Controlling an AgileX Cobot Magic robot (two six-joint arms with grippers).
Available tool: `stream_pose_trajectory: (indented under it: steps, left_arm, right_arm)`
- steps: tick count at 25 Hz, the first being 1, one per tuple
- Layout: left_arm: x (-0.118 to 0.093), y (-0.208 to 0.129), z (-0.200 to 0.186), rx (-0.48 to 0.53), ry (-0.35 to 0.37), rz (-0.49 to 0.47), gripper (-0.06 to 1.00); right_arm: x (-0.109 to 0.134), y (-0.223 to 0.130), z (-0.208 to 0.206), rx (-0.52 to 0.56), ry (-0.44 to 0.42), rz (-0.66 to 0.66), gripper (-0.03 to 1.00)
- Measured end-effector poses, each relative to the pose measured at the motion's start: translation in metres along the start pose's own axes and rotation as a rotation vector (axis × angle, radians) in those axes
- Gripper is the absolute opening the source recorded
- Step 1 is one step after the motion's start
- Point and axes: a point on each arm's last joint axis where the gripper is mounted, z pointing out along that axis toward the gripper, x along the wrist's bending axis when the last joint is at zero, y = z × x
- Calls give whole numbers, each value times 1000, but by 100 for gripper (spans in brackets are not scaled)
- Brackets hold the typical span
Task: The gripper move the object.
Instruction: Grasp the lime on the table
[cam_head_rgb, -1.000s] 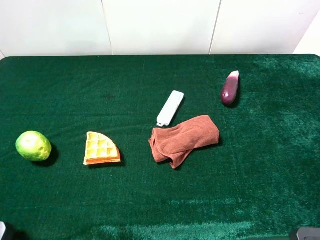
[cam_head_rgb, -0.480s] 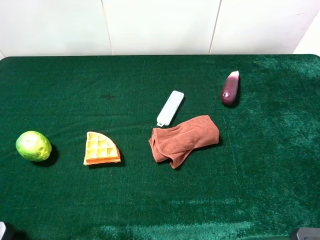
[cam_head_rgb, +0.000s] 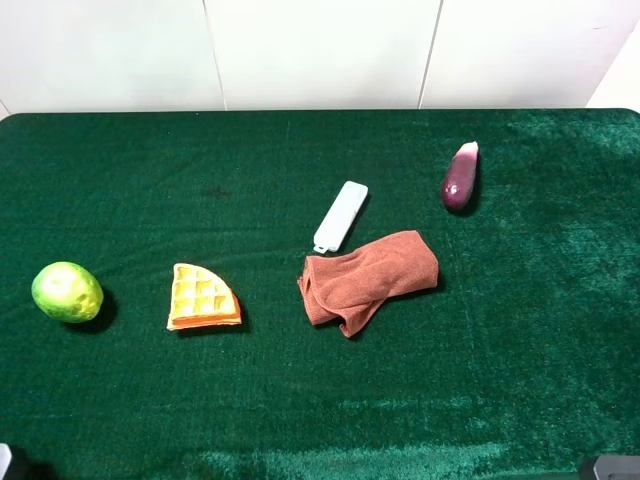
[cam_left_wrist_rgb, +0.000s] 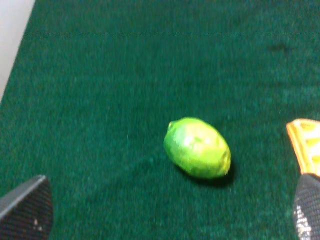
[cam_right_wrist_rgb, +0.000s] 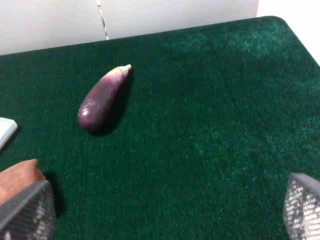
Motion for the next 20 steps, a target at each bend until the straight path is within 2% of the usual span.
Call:
stream_pose_trajectory:
  steps: [11,20]
  left_arm:
    - [-1,63,34,304,-1,11,97]
    - [-3,82,73,511,24,-78,96]
  right_arm:
    - [0,0,0,1,0,0,70]
    - [0,0,0,1,0,0,70]
